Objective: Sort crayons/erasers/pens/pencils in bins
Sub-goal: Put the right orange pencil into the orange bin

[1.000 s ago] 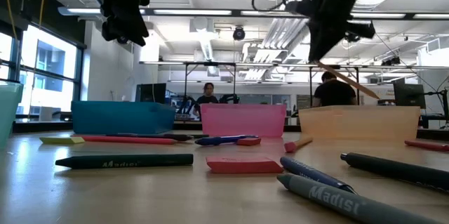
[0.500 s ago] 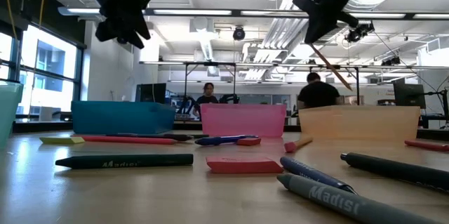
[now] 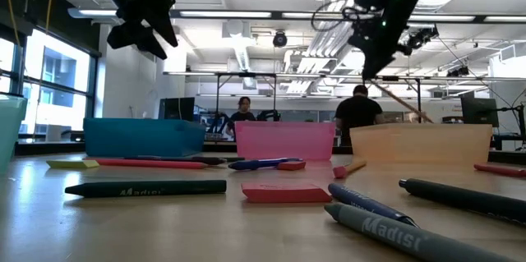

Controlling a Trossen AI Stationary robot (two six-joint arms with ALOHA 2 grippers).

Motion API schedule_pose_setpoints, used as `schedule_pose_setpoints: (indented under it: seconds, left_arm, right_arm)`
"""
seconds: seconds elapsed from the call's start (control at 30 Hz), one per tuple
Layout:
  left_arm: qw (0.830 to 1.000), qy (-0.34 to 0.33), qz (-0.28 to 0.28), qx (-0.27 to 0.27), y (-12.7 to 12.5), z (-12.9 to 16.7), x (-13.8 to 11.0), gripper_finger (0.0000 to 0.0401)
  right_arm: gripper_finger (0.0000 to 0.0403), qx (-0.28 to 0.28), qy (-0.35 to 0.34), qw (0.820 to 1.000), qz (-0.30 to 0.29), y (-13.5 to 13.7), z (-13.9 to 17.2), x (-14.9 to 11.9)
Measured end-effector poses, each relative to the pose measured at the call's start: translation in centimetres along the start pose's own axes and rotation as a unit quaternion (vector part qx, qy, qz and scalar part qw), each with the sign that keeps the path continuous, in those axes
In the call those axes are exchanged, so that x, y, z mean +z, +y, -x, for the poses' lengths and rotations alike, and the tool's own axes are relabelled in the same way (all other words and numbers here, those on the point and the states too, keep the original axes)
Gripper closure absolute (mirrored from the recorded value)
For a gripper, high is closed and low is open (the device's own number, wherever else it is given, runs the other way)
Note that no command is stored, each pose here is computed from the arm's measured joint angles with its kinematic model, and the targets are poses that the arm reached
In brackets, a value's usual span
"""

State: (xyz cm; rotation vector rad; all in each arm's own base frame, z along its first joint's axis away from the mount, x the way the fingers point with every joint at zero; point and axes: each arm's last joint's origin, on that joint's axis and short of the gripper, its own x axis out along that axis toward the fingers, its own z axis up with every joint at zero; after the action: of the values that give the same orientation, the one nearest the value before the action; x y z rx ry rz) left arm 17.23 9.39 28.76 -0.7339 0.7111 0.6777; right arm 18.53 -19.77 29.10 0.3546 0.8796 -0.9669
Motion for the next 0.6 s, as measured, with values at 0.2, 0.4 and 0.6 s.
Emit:
schedule_pose_setpoints:
  seconds: [0.2,0.4,0.6]
  left_arm:
    - [1.000,0.002,0.007,-0.003,-0.2,0.0,-0.1,0.0220]
    - [1.000,0.007,-0.004,-0.011,-0.7,0.0,-0.4,0.0220]
    - [1.000,0.013,-0.010,-0.019,-1.2,0.0,-0.8,0.0220]
  right_arm:
    - [0.0400,0.021,0.081,0.996,-0.025,-0.6,-3.6,-0.6]
    - [0.0400,0.022,0.143,0.989,-0.036,-1.1,-6.6,-1.4]
    - [0.0400,0.024,0.177,0.984,-0.022,-1.1,-8.9,-1.9]
